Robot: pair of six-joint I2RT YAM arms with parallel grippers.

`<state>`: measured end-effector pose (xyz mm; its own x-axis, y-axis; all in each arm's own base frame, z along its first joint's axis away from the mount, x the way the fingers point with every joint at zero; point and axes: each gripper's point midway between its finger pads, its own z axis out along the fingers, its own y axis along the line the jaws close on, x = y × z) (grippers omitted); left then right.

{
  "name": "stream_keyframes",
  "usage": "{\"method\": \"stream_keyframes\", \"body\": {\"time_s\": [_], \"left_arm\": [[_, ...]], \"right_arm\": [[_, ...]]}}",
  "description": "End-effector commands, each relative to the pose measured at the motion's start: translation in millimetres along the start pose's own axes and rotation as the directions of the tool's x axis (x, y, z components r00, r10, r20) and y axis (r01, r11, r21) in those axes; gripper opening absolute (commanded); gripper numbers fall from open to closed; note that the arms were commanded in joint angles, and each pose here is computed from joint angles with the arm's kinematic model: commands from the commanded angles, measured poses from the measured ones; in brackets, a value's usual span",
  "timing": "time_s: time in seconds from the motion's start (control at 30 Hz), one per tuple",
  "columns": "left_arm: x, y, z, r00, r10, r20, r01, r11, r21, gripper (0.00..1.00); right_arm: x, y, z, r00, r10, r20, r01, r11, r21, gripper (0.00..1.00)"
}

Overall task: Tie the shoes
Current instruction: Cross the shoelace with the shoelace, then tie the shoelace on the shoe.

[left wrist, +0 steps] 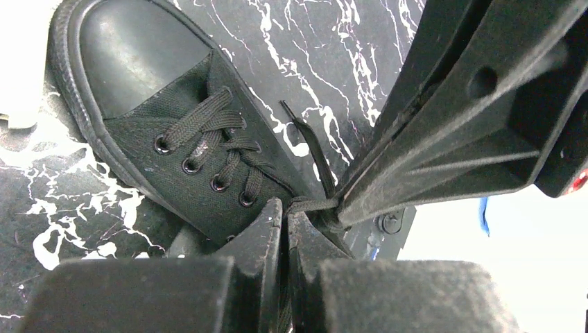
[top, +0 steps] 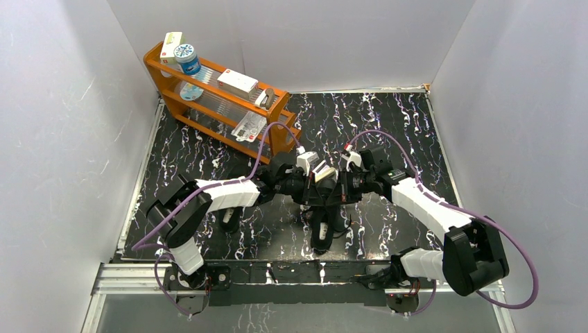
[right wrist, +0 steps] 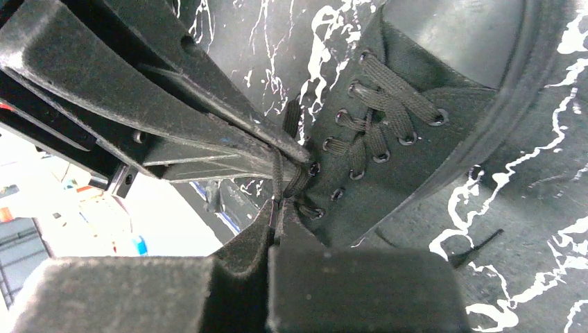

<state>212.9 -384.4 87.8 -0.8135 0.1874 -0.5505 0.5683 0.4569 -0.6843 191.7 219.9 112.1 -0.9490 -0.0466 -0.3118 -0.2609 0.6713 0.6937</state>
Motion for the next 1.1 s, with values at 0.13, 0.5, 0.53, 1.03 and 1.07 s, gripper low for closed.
{"method": "stream_keyframes", "body": {"time_s": [0.13, 0.5, 0.53, 1.03, 1.07], "left_arm": [[-21, -2, 7, 0.995, -0.046, 0.086, 0.043, 0.999, 0.032, 0.00], [-10, -23, 10, 0.995, -0.079, 0.059, 0.066, 0.978, 0.200, 0.00], [-8, -24, 10, 0.995, -0.080, 0.054, 0.067, 0.975, 0.210, 0.00], [3, -25, 7, 0.996, -0.080, 0.029, 0.071, 0.970, 0.234, 0.00], [3, -26, 6, 0.996, -0.079, 0.028, 0.070, 0.969, 0.236, 0.00]], "right_arm": [[11, 42, 6, 0.994, -0.067, -0.084, 0.049, 0.979, -0.199, 0.00], [2, 55, 15, 0.996, 0.011, -0.086, -0.034, 0.962, -0.272, 0.12], [3, 54, 14, 0.995, 0.009, -0.103, -0.036, 0.964, -0.265, 0.16], [-1, -6, -29, 0.987, 0.158, -0.037, -0.159, 0.987, -0.023, 0.45], [-2, -8, -26, 0.984, 0.174, -0.037, -0.175, 0.984, -0.030, 0.42]]}}
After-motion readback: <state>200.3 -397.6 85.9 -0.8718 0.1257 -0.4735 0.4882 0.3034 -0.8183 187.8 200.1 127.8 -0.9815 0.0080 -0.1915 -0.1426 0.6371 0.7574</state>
